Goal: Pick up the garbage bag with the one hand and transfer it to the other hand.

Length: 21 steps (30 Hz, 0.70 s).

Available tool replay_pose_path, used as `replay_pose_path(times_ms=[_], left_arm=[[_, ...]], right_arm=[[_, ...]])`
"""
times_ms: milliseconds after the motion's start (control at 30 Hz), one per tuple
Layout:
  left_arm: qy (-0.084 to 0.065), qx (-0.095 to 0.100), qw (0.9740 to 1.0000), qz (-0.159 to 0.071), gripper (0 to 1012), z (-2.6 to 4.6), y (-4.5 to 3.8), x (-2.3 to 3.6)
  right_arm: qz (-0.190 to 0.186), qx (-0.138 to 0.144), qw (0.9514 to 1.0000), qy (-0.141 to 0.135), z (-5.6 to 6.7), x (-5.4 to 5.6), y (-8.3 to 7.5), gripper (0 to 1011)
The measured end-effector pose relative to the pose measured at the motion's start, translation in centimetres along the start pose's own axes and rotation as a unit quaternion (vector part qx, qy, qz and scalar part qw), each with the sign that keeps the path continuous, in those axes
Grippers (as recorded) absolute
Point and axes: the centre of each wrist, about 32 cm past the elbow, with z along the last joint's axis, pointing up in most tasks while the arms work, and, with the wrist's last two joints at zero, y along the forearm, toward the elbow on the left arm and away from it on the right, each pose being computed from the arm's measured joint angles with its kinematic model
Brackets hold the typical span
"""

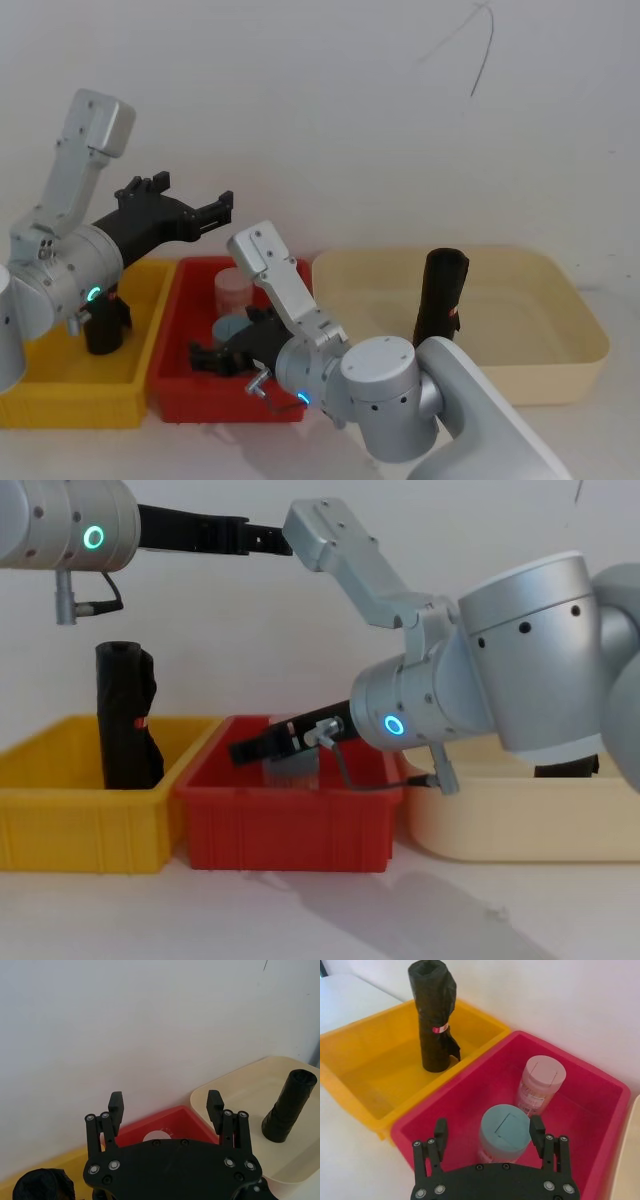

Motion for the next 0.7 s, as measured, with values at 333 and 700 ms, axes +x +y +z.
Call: replay_pose_path(times_ms=[333, 700], left_arm=[[0.0, 0.0, 1.0, 0.0, 1001, 0.0, 0.0, 0.0], [0.0, 0.0, 1.0, 0.0, 1001, 0.0, 0.0, 0.0]], right_arm=[[-0.017, 0.0, 0.9999, -0.003, -0.2, 0.7, 1.1, 1002], [-0.022, -0.009, 0.9997, 0.0, -0.4, 1.2, 1.7, 1001]])
